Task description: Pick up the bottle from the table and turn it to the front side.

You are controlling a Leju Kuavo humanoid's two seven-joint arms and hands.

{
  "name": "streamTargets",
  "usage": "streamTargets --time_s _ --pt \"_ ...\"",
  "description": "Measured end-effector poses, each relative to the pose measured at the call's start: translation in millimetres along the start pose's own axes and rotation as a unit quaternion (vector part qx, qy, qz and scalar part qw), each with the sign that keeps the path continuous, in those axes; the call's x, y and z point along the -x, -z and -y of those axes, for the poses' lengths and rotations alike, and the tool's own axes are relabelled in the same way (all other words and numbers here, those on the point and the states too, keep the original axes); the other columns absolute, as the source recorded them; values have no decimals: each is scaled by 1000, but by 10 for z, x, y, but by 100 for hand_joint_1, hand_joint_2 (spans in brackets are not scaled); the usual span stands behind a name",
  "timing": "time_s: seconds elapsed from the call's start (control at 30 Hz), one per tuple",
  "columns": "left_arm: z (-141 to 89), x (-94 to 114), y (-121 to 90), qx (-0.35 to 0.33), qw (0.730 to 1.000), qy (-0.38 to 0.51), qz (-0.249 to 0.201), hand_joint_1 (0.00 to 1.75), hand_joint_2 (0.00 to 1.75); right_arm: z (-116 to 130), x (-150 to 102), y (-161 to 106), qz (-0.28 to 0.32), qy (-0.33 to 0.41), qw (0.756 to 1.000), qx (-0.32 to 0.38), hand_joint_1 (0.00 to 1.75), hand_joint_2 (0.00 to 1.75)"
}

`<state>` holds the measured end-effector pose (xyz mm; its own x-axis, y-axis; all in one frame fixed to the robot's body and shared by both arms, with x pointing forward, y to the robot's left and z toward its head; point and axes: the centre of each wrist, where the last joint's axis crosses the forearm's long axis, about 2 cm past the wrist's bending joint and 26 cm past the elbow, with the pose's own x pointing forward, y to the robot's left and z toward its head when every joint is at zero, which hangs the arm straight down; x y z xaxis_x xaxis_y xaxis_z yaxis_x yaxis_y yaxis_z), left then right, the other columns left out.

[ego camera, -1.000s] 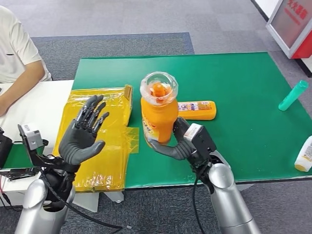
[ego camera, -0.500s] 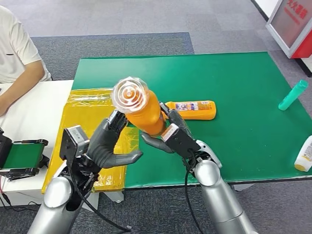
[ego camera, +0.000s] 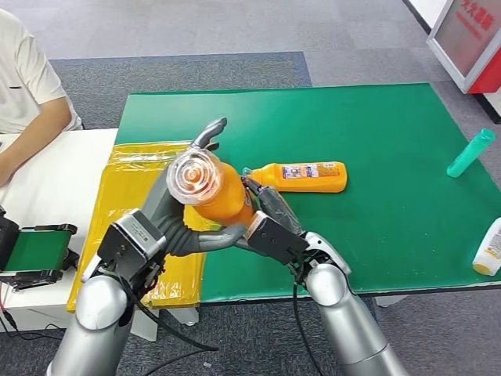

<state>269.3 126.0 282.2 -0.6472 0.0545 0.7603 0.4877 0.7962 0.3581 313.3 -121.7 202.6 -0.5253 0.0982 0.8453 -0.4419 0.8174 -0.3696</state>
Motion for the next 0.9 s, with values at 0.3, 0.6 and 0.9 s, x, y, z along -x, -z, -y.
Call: streamTargets --time_s 0.3,0.6,0.9 --pt "76 -157 151 6 999 18 38 173 175 -54 45 -3 -18 -2 1000 -12 175 175" --pt "115 -162 156 15 999 20 42 175 175 -96 69 -7 -20 1 1000 -18 175 175" --pt "120 -163 155 17 999 9 46 0 175 -96 68 -7 -19 1 1000 -16 175 175"
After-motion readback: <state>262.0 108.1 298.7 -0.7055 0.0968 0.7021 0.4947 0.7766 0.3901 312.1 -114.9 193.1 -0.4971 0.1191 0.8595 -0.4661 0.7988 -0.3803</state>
